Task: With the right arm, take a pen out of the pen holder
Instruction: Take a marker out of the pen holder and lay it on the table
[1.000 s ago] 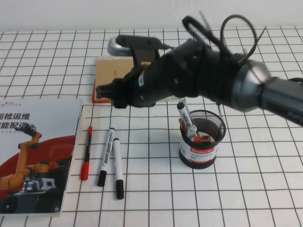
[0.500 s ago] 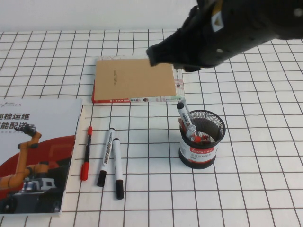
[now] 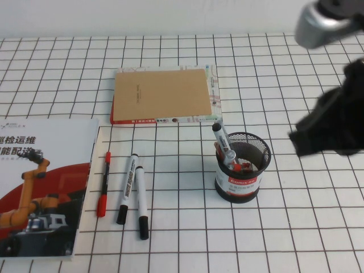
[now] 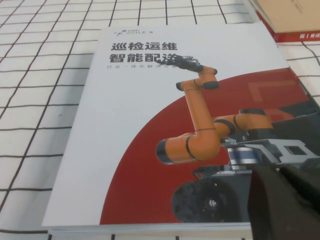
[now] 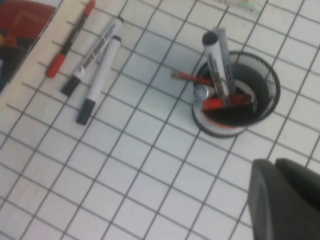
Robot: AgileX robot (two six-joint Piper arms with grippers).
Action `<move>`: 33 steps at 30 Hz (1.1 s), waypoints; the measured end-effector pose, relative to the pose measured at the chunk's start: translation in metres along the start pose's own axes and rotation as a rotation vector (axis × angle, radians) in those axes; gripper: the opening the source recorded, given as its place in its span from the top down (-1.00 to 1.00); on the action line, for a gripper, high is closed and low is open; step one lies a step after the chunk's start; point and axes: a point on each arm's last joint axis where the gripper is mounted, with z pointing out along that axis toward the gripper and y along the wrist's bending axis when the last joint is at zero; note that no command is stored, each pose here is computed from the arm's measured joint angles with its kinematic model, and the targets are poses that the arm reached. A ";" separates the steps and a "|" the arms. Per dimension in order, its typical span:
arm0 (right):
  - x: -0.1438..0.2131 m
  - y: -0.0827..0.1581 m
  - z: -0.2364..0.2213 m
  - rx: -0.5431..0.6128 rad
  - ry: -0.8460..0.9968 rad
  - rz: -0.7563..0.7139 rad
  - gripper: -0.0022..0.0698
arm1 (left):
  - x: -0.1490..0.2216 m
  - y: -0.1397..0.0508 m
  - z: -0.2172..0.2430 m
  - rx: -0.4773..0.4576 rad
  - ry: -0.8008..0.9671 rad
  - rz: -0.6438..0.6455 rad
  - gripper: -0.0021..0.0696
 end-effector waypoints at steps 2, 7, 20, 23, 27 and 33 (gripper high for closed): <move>0.017 -0.006 -0.008 0.002 0.027 0.004 0.98 | 0.000 0.000 0.000 0.000 0.000 0.000 0.95; 0.056 -0.018 -0.006 0.023 0.096 -0.004 0.98 | 0.000 0.000 0.000 0.000 0.000 0.000 0.96; 0.142 -0.053 0.017 0.044 -0.188 0.012 0.98 | 0.000 0.000 0.000 0.000 0.000 0.000 0.96; 0.168 -0.070 0.035 0.101 -0.288 0.044 0.98 | 0.000 0.000 0.000 0.000 0.000 0.000 0.96; 0.202 -0.092 0.054 0.209 -0.416 0.112 0.98 | 0.000 0.000 0.000 0.000 0.000 0.000 0.96; 0.244 -0.104 0.064 0.328 -0.607 0.185 0.98 | 0.000 0.000 0.000 0.000 0.000 0.000 0.95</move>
